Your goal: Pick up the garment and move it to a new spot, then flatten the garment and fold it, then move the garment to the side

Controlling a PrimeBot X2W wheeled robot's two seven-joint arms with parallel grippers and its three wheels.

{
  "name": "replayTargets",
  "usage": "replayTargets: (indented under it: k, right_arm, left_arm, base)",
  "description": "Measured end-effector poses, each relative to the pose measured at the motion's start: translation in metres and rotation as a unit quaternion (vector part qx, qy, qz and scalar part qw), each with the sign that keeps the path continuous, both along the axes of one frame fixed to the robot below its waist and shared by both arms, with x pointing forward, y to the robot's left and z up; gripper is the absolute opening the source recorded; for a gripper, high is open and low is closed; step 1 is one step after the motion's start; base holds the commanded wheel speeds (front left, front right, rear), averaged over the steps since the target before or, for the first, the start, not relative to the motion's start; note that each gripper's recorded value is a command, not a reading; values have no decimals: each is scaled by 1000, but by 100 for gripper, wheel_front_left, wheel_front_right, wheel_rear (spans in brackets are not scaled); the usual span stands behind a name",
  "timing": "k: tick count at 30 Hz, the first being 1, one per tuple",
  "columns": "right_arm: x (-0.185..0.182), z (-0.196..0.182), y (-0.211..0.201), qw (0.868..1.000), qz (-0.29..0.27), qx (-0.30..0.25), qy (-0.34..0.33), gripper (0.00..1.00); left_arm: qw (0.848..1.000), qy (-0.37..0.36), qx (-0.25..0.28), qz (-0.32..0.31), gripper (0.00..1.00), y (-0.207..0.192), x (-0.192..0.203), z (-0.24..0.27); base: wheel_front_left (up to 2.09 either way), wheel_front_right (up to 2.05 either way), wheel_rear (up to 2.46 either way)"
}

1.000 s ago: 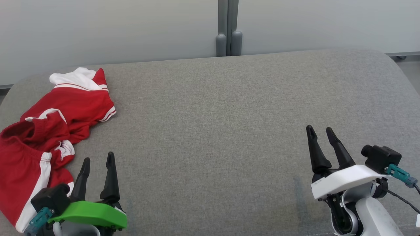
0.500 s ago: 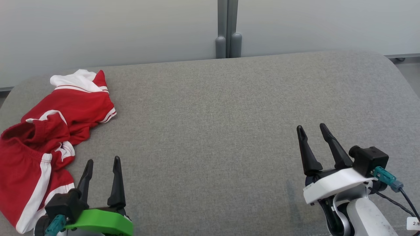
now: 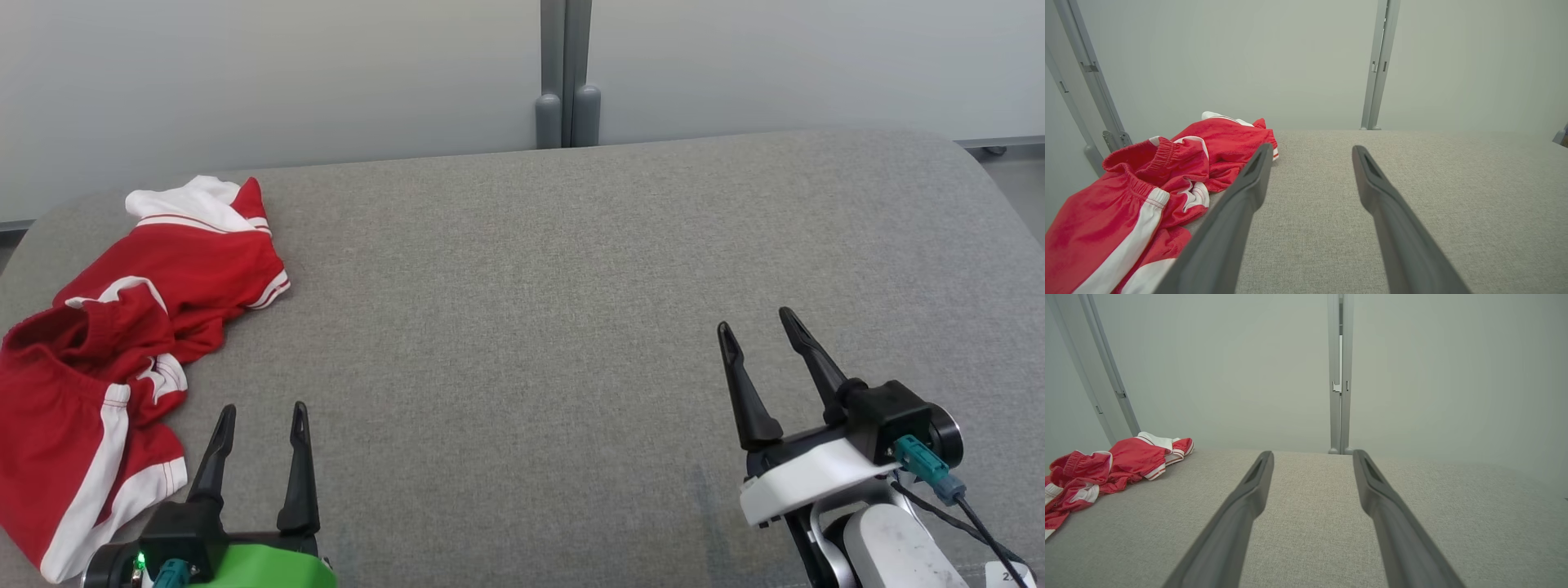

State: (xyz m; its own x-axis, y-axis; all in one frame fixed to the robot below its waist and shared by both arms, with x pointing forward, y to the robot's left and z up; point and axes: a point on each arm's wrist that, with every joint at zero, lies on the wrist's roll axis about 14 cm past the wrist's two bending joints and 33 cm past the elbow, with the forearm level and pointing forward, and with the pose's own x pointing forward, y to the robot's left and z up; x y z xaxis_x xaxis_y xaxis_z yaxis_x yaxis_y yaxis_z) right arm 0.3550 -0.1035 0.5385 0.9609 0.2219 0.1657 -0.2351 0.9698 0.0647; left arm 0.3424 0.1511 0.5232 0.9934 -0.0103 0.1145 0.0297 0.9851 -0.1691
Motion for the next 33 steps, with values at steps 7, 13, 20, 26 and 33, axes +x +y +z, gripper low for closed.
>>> replayTargets:
  k: [7,13,20,26,33]
  right_arm:
    - [-1,1,2,1000,3,-16,-9,100]
    - [-1,0,1,1000,1,-15,-6,100]
    - [-1,-3,0,1000,-1,-13,-1,100]
    - [-1,-4,-1,1000,-3,-10,1,100]
    - [2,-4,-4,1000,-9,-8,2,100]
  left_arm:
    - [1000,-3,9,-1,100,-1,-1,1]
    - [1000,-3,9,0,100,-1,-1,1]
    - [1000,-2,9,1,100,0,-1,0]
    - [1000,-2,9,1,100,0,-2,0]
    - [1000,-2,7,1,100,1,-4,0]
  base:
    - [0,0,0]
    - [0,0,0]
    - [0,0,0]
    - [0,0,0]
    - [0,0,0]
